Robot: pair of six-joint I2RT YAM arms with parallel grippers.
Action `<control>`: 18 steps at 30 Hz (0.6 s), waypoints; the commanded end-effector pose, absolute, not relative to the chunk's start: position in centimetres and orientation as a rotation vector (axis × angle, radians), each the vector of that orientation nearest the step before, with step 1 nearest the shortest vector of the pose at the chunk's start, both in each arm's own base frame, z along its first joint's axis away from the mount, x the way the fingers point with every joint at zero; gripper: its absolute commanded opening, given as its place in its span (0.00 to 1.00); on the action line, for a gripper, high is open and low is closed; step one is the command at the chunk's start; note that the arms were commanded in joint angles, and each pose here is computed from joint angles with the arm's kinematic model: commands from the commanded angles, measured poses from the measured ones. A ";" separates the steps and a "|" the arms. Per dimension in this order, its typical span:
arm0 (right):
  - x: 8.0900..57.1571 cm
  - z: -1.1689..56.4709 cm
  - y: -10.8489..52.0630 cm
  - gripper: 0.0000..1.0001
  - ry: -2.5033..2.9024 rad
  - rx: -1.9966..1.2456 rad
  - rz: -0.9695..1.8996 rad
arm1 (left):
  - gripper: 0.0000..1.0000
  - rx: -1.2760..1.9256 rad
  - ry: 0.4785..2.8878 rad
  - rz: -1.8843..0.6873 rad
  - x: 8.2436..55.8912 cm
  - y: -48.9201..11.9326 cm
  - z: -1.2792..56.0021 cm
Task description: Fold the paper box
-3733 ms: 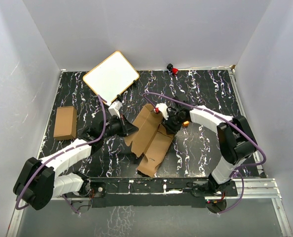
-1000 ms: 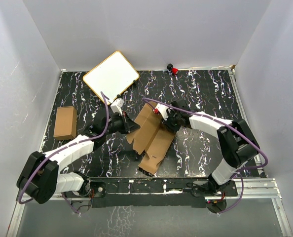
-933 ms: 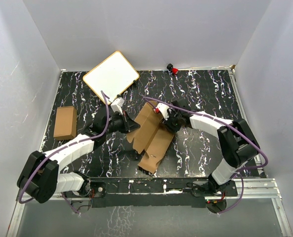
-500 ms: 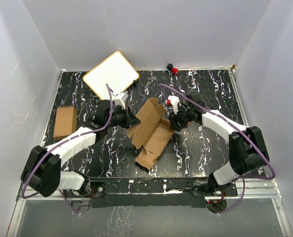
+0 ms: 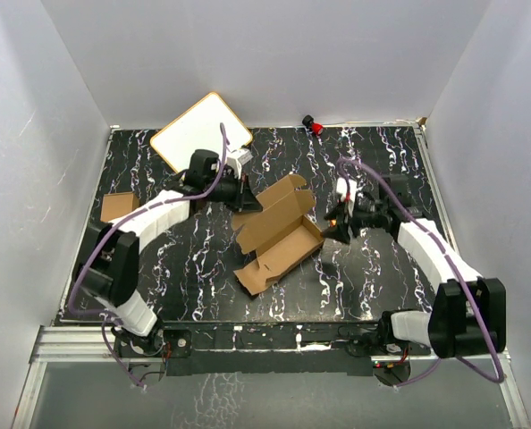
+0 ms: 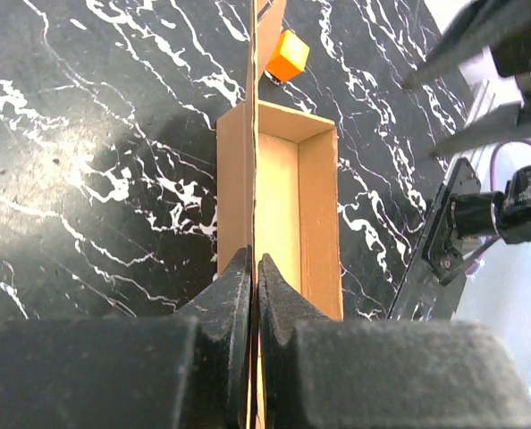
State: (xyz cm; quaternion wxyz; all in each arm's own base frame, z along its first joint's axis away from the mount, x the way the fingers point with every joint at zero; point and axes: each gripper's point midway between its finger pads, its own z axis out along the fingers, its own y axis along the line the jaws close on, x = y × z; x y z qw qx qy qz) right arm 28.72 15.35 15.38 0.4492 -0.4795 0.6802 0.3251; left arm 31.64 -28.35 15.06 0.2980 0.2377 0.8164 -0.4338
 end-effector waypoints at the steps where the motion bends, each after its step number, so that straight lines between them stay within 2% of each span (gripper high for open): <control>1: 24.4 15.6 16.9 0.53 1.210 -1.500 0.756 | 0.00 0.841 2.142 -1.266 31.2 -29.2 15.8; 3: 23.9 14.0 16.4 0.50 1.202 -1.557 0.709 | 0.00 0.874 2.160 -1.274 31.7 -29.5 15.2; 6: 23.9 12.9 16.0 0.40 1.231 -1.595 0.701 | 0.00 0.905 2.154 -1.270 32.5 -29.8 15.1; 8: 24.1 12.5 15.9 0.35 1.257 -1.604 0.721 | 0.04 0.901 2.154 -1.266 33.2 -30.1 15.2; 12: 24.6 12.8 16.0 0.34 1.298 -1.578 0.761 | 0.20 0.857 2.146 -1.201 34.7 -30.1 15.8; 18: 26.7 15.4 16.2 0.46 1.427 -1.399 0.809 | 0.53 0.722 2.089 -0.983 37.0 -28.5 18.0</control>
